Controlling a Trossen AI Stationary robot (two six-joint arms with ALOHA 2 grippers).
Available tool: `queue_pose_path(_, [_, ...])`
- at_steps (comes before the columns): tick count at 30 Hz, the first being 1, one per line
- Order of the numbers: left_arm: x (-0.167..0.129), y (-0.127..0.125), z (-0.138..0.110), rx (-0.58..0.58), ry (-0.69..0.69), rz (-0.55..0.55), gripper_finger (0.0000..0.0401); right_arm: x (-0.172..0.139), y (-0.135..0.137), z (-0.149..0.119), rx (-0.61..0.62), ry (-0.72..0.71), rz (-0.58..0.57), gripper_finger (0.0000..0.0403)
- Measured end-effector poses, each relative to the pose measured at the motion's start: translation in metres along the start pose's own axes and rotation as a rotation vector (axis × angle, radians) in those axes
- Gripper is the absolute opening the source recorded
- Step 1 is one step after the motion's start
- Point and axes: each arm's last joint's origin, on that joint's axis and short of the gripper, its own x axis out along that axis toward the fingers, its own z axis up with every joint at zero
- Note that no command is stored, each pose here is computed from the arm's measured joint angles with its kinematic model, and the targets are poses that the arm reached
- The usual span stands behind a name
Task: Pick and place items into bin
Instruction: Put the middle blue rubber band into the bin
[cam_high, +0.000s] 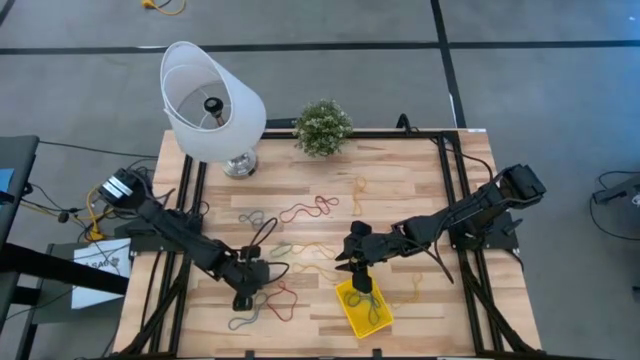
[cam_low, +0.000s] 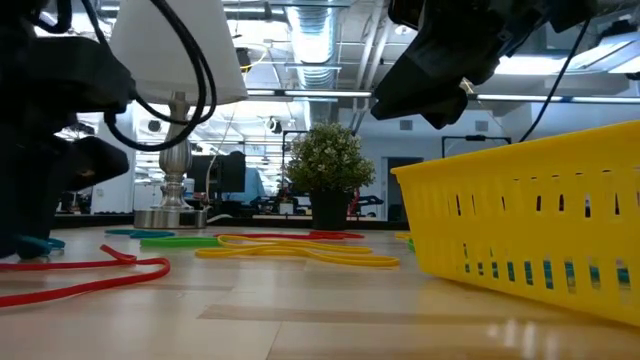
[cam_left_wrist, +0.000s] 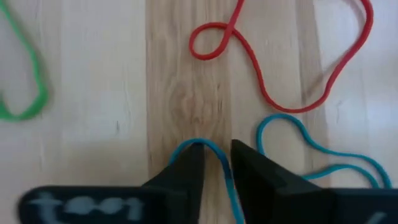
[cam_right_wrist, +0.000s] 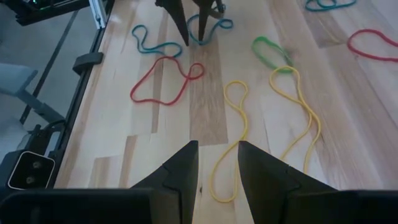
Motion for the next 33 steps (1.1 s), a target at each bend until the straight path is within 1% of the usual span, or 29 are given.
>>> queue_pose_path(3, [-0.008, -0.005, 0.009, 0.003, 0.017, 0.018, 0.0014, 0.0, -0.001, 0.001, 0.024, -0.005, 0.0, 0.0108])
queue_pose_path(5, [-0.015, -0.009, 0.019, 0.024, 0.005, 0.053, 0.0008, 0.0, -0.001, 0.001, 0.067, -0.007, 0.001, 0.0108])
queue_pose_path(7, [-0.024, -0.013, 0.03, 0.09, -0.017, 0.097, 0.0008, 0.0, -0.003, 0.002, 0.104, -0.009, -0.003, 0.0108])
queue_pose_path(10, [-0.039, -0.02, 0.057, 0.218, -0.124, 0.161, 0.0003, -0.004, -0.003, 0.005, 0.176, -0.016, 0.001, 0.0108])
queue_pose_path(12, [-0.051, -0.023, 0.076, 0.295, -0.208, 0.226, 0.0003, -0.012, -0.004, 0.012, 0.279, -0.055, 0.013, 0.0107])
queue_pose_path(13, [-0.057, -0.024, 0.087, 0.322, -0.25, 0.256, 0.0002, -0.017, -0.002, 0.014, 0.308, -0.057, 0.024, 0.0107])
queue_pose_path(15, [-0.069, -0.024, 0.106, 0.36, -0.347, 0.298, 0.0002, -0.032, 0.002, 0.016, 0.307, -0.045, 0.06, 0.0107])
queue_pose_path(16, [-0.073, -0.023, 0.116, 0.374, -0.4, 0.302, 0.0001, -0.042, 0.006, 0.018, 0.302, -0.043, 0.077, 0.0107])
queue_pose_path(18, [-0.08, -0.022, 0.132, 0.413, -0.506, 0.278, 0.0001, -0.062, 0.012, 0.019, 0.287, -0.047, 0.096, 0.0107])
queue_pose_path(20, [-0.084, -0.019, 0.144, 0.475, -0.59, 0.213, 0.0001, -0.081, 0.018, 0.021, 0.268, -0.079, 0.084, 0.0107])
queue_pose_path(22, [-0.083, -0.017, 0.155, 0.509, -0.667, 0.157, 0.0001, -0.1, 0.02, 0.021, 0.247, -0.121, 0.049, 0.0107])
queue_pose_path(24, [-0.077, -0.015, 0.162, 0.518, -0.72, 0.144, 0.0, -0.116, 0.021, 0.021, 0.235, -0.167, -0.002, 0.0107])
queue_pose_path(26, [-0.067, -0.013, 0.17, 0.524, -0.767, 0.133, 0.0, -0.128, 0.019, 0.02, 0.225, -0.202, -0.071, 0.0107])
queue_pose_path(29, [-0.042, -0.009, 0.179, 0.517, -0.824, 0.07, 0.0, -0.14, 0.016, 0.02, 0.227, -0.254, -0.149, 0.0107])
queue_pose_path(33, [-0.014, -0.011, 0.186, 0.452, -0.92, -0.005, 0.0, -0.145, 0.012, 0.022, 0.237, -0.28, -0.179, 0.0107])
